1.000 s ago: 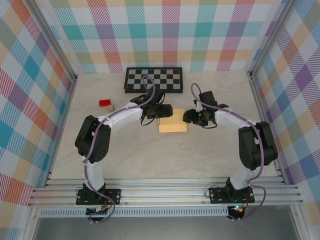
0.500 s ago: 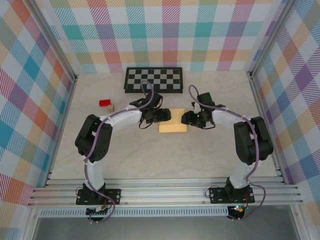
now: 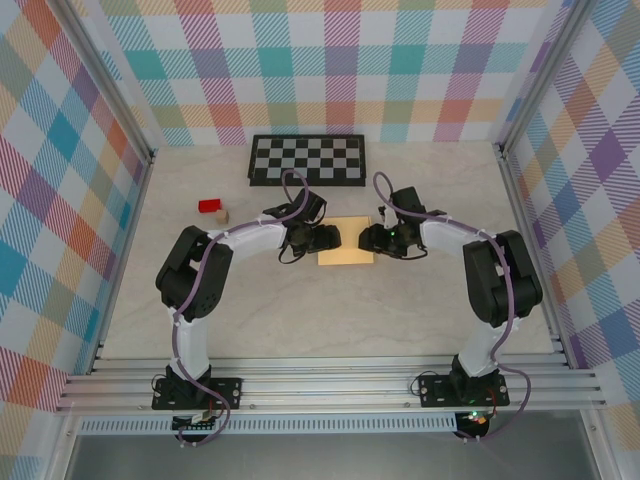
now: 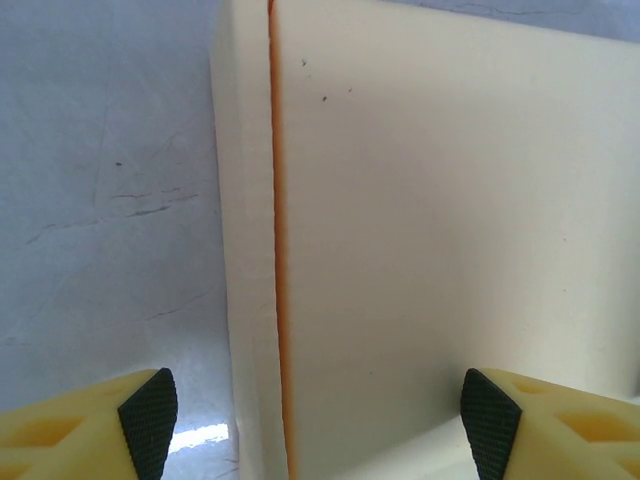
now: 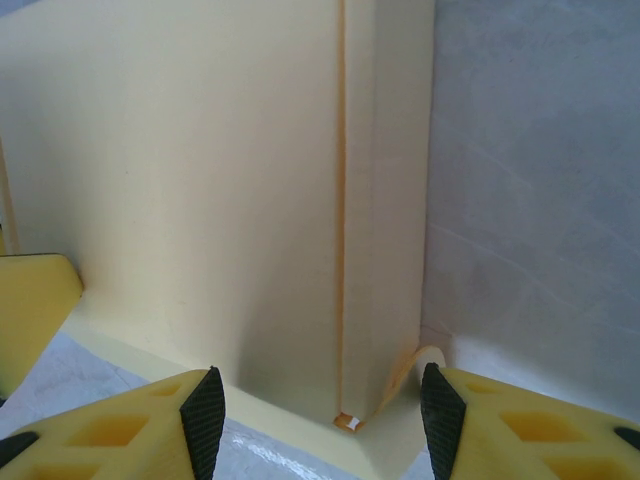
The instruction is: Fold the paper box
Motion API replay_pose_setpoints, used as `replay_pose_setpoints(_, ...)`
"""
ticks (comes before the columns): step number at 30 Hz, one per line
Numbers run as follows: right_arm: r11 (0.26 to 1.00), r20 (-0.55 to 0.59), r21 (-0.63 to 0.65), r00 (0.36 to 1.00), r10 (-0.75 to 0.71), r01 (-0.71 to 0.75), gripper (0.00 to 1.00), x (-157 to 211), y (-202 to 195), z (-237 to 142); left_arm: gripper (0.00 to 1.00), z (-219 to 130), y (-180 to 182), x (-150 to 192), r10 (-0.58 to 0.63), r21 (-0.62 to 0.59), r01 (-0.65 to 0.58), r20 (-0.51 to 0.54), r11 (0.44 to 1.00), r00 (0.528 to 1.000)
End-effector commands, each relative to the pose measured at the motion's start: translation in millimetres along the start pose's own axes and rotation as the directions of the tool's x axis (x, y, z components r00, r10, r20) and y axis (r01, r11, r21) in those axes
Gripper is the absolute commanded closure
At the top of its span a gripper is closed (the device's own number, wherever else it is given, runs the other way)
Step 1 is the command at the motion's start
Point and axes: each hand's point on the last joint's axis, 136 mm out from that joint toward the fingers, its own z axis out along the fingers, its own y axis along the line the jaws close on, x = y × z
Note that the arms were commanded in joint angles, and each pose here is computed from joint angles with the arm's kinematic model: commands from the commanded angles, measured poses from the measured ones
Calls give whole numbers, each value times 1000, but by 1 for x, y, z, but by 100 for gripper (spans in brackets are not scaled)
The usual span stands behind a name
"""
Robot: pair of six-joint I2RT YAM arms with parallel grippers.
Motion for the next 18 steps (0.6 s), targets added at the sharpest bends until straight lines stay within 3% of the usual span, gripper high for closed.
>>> replay_pose_setpoints(1,998,-10,-54,1000,12,-13,43,0,14,3,23,7,6,9,-21,-28,20,-19,999,1000)
replay_pose_setpoints(18,989,-101,-75,988,120,-128,43,12,26,0,30,15,3,25,-91,-34,90,-13,995,996)
